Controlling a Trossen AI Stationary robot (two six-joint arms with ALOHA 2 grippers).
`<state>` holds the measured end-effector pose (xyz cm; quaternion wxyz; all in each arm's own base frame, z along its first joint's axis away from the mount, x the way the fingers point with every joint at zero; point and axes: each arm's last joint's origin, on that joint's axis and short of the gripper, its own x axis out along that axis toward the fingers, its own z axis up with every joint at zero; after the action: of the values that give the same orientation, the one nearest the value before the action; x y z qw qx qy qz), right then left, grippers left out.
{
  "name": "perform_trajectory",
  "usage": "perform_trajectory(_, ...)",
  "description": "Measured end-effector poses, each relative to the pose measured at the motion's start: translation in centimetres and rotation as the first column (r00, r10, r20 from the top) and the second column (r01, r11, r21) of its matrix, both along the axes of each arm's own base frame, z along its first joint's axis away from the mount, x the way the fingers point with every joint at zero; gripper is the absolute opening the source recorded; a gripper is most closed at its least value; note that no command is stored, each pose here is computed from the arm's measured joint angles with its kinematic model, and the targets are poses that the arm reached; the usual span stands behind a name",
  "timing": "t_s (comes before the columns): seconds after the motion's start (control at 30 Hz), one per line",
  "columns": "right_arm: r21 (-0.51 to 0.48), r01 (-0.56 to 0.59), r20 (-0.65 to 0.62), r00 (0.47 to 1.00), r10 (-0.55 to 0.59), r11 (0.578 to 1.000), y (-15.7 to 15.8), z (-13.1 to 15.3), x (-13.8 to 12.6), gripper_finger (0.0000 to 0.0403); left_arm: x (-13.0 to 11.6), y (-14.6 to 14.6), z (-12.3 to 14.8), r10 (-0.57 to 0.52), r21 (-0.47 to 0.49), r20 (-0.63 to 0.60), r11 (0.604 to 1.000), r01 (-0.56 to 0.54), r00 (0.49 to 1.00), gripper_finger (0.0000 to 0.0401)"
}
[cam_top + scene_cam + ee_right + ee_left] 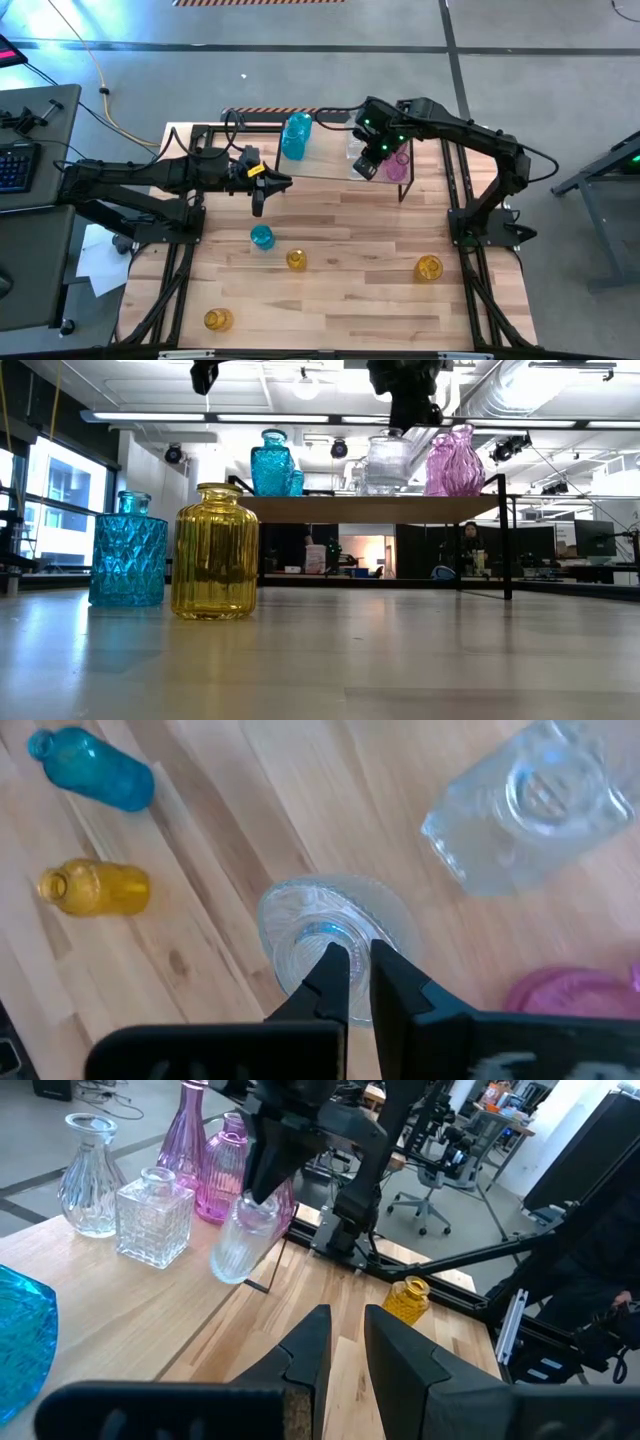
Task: Sort vases onto shelf
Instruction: Put the transparent vase on the shelf aligned with the other transparent vases
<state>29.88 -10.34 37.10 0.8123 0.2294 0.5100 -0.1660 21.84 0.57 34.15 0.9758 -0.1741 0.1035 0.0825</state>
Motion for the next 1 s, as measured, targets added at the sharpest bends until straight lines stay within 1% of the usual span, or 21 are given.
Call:
perform_trajectory(0.1, 0.008, -0.001, 0.011, 1.0, 0.0, 1.0, -0.3, -0.3, 0.4, 0.0, 0.0, 0.0, 0.0, 0.0, 0.0, 0.0, 1.0, 0.0, 1.0, 0.0058)
perform_trajectory(0.37, 0.011, 0.006, -0.017, 1.0, -0.006, 1.0, -0.6, -1.1, 1.1, 0.0, 0.0, 0.0, 0.0, 0.0, 0.0, 0.0, 1.0, 0.0, 1.0, 0.0058)
perform_trajectory(0.53, -0.031, 0.041, -0.033, 0.999, -0.042, 0.999, -0.9, -1.2, 1.0, 0.0, 0.0, 0.0, 0.0, 0.0, 0.0, 0.0, 1.0, 0.0, 1.0, 0.0058)
perform_trajectory(0.77, -0.034, 0.045, -0.027, 0.999, -0.046, 0.998, -1.1, -1.1, 1.0, 0.0, 0.0, 0.0, 0.0, 0.0, 0.0, 0.0, 1.0, 0.0, 1.0, 0.0058)
perform_trajectory(1.0, -0.014, 0.03, -0.02, 0.999, -0.03, 0.999, -1.0, -1.1, 1.0, 0.0, 0.0, 0.0, 0.0, 0.0, 0.0, 0.0, 1.0, 0.0, 1.0, 0.0058)
